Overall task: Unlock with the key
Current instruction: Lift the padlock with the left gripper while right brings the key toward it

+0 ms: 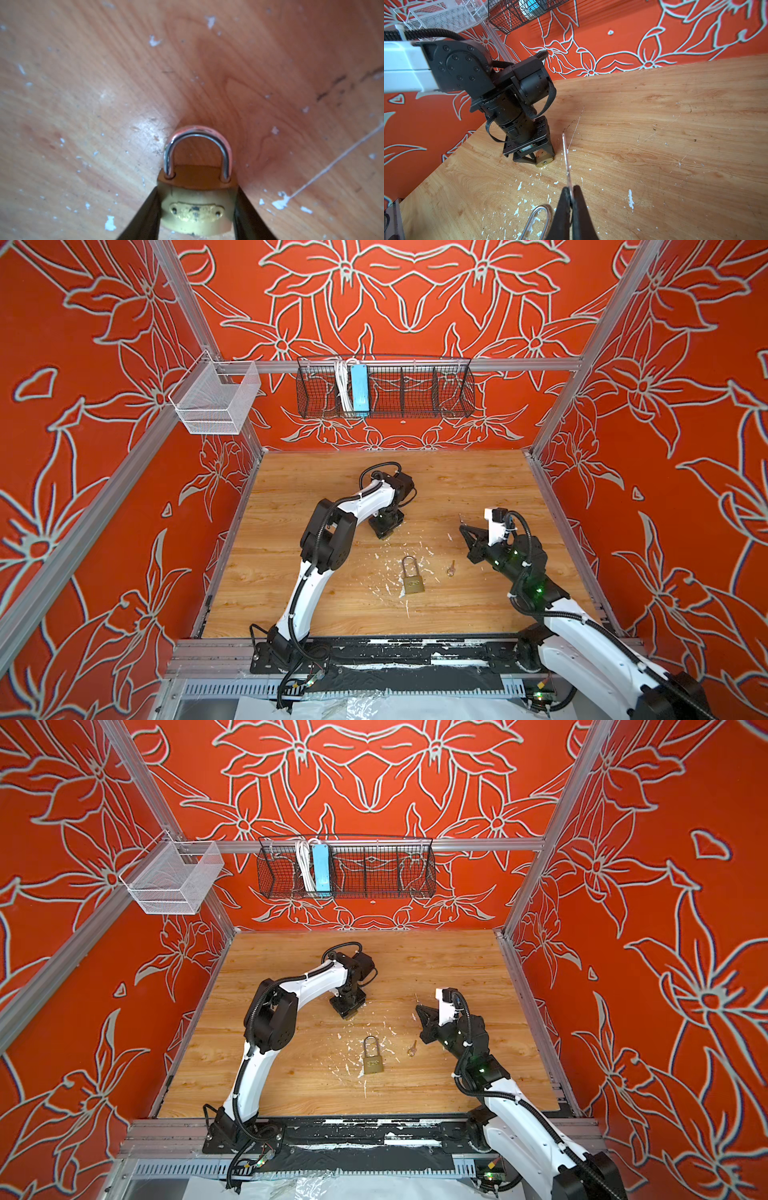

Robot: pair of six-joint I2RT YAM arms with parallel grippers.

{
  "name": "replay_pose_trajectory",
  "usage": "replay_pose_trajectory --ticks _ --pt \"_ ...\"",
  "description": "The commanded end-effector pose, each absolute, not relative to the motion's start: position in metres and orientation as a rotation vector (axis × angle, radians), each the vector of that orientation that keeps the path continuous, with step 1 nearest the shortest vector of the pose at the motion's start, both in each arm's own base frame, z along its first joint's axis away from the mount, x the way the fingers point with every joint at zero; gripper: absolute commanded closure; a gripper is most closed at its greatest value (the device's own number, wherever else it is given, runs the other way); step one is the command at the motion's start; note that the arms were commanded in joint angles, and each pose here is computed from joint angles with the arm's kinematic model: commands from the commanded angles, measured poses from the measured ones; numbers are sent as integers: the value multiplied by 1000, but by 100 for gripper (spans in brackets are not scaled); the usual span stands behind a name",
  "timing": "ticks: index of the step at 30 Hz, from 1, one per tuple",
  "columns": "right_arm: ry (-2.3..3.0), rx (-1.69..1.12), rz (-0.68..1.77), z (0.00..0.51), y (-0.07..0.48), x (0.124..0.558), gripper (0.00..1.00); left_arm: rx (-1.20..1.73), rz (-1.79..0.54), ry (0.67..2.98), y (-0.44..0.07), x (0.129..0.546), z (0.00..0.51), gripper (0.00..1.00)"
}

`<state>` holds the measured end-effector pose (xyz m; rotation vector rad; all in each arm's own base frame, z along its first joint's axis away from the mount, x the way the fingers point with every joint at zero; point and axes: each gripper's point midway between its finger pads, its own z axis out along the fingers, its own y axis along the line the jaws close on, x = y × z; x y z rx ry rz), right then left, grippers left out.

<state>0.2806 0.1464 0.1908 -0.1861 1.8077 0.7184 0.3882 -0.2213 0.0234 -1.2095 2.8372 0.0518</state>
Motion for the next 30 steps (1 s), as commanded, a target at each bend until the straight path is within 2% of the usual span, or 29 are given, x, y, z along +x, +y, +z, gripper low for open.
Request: replay_pose_trajectory --ticks 1,3,8,11,20,26,30 --pt "1762 -206 729 206 148 280 100 -1206 111 2859 -214 379 17 67" --pt "1758 -207 730 206 148 280 100 -1176 61 2856 -217 382 27 77" --pt "1773 -206 718 201 147 281 100 -1023 -7 2778 -208 393 70 88" --pt "1777 -205 716 199 147 282 100 -931 -79 2711 -200 396 96 100" --pt "1792 -304 806 198 175 281 100 -642 -505 2371 -189 385 165 100" --pt "1799 -462 839 211 221 273 100 -493 -862 2012 -196 371 194 100" --pt "1813 -471 873 217 239 289 100 -421 -919 1933 -199 366 202 100"
